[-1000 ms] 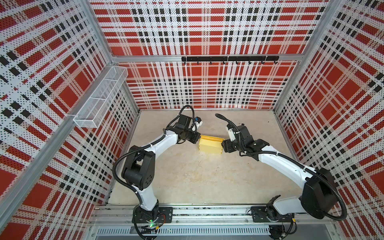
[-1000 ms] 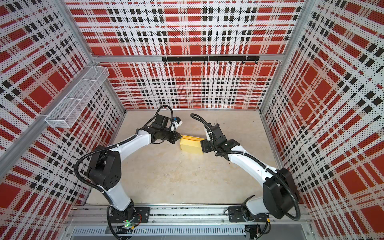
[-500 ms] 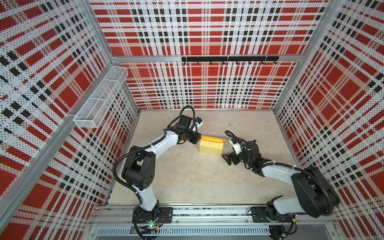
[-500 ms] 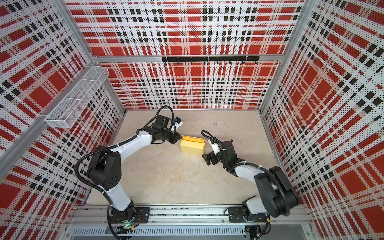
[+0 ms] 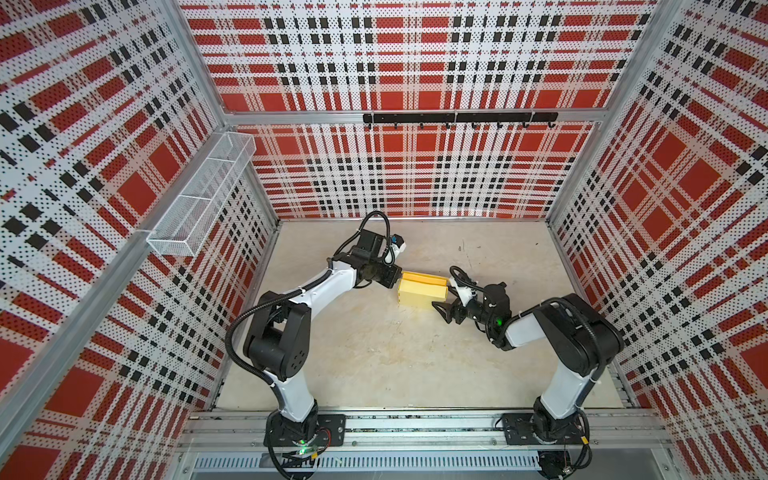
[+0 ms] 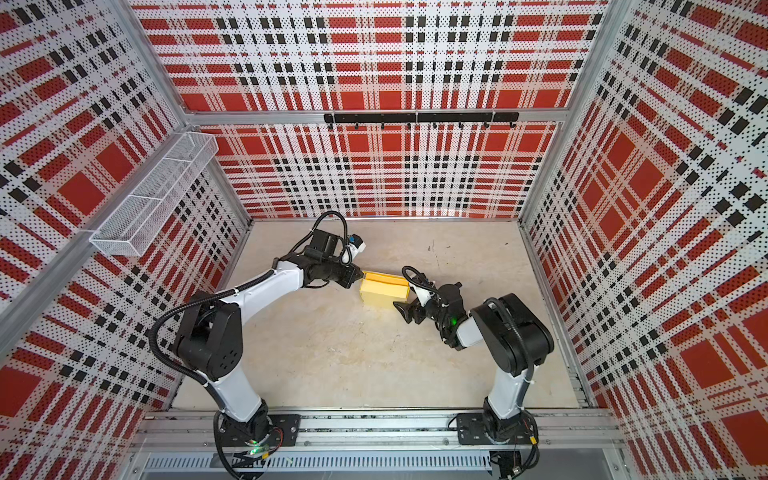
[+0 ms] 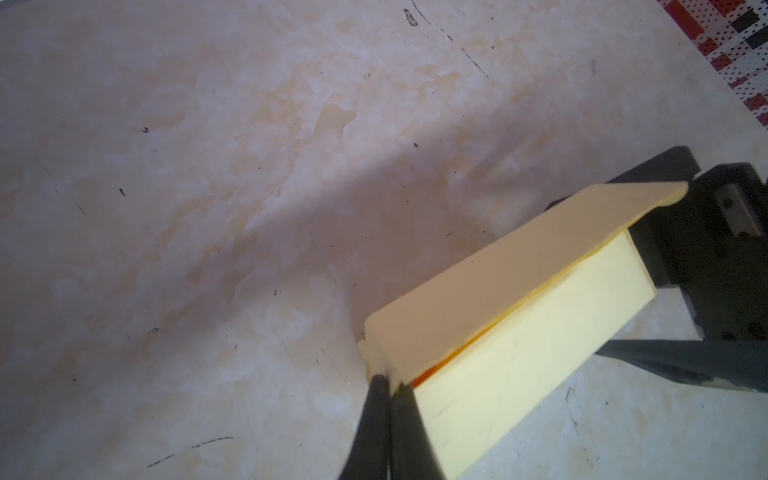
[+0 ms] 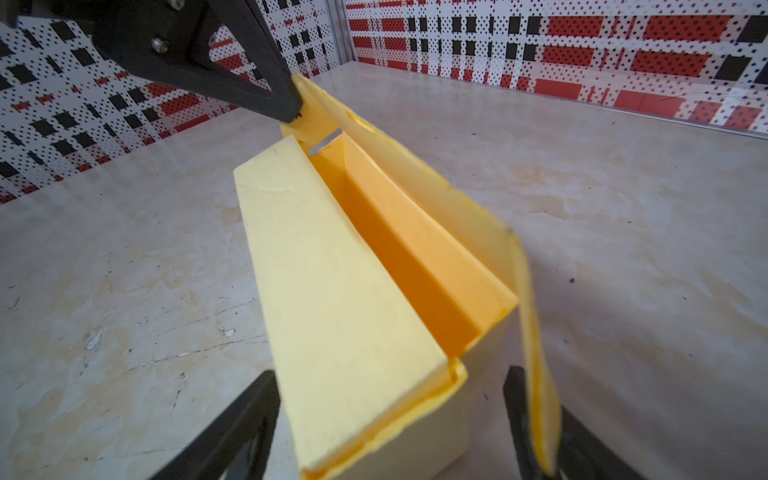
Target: Fold the paper box
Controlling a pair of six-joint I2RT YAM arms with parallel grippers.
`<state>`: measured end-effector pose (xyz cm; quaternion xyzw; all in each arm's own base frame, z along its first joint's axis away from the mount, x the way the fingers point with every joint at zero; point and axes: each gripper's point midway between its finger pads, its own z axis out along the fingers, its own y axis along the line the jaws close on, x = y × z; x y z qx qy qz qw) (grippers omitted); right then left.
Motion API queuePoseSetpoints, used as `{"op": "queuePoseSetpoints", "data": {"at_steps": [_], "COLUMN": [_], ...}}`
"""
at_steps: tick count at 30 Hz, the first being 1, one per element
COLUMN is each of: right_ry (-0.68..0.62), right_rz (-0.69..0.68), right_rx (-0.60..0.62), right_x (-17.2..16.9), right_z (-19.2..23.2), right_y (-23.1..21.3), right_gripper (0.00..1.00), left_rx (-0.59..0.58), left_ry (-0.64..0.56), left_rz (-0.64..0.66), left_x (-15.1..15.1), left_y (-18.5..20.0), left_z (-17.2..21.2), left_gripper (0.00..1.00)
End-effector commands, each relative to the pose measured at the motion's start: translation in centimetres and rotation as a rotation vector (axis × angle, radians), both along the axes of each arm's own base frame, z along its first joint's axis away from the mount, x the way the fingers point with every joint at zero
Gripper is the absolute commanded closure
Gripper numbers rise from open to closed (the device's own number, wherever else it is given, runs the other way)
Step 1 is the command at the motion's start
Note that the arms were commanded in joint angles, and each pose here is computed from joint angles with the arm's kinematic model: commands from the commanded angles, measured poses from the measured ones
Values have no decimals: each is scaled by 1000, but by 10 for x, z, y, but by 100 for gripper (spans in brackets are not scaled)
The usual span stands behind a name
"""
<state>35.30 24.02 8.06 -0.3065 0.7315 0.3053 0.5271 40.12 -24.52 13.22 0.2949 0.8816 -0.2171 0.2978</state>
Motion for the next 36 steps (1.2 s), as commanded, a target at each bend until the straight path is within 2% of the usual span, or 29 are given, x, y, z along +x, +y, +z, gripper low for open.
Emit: {"op": "queuePoseSetpoints", "data": {"at_steps": [1, 8, 16, 26, 36], "right_ry": [-142, -152, -152, -156, -152], "right_rz": [61, 78, 71, 51, 68], "right_rx": [105, 127, 112, 81, 62], "right_x": [-4, -5, -2, -2, -4], "right_z": [31, 29, 20, 11, 8], "right_y": [9, 12, 12, 10, 14], "right_gripper": [21, 38, 49, 53, 48], "left_rx": [30, 29, 1, -95, -144], "left_ry": [56, 57, 54, 102, 139], "left_rz": [2, 0, -5, 26, 46], "left_x": [-13, -12, -15, -24, -26], "left_y": [3, 3, -2, -9, -14], "left_z": [-9, -9, 5, 23, 25], "left_gripper": [100, 100, 100, 100, 100]}}
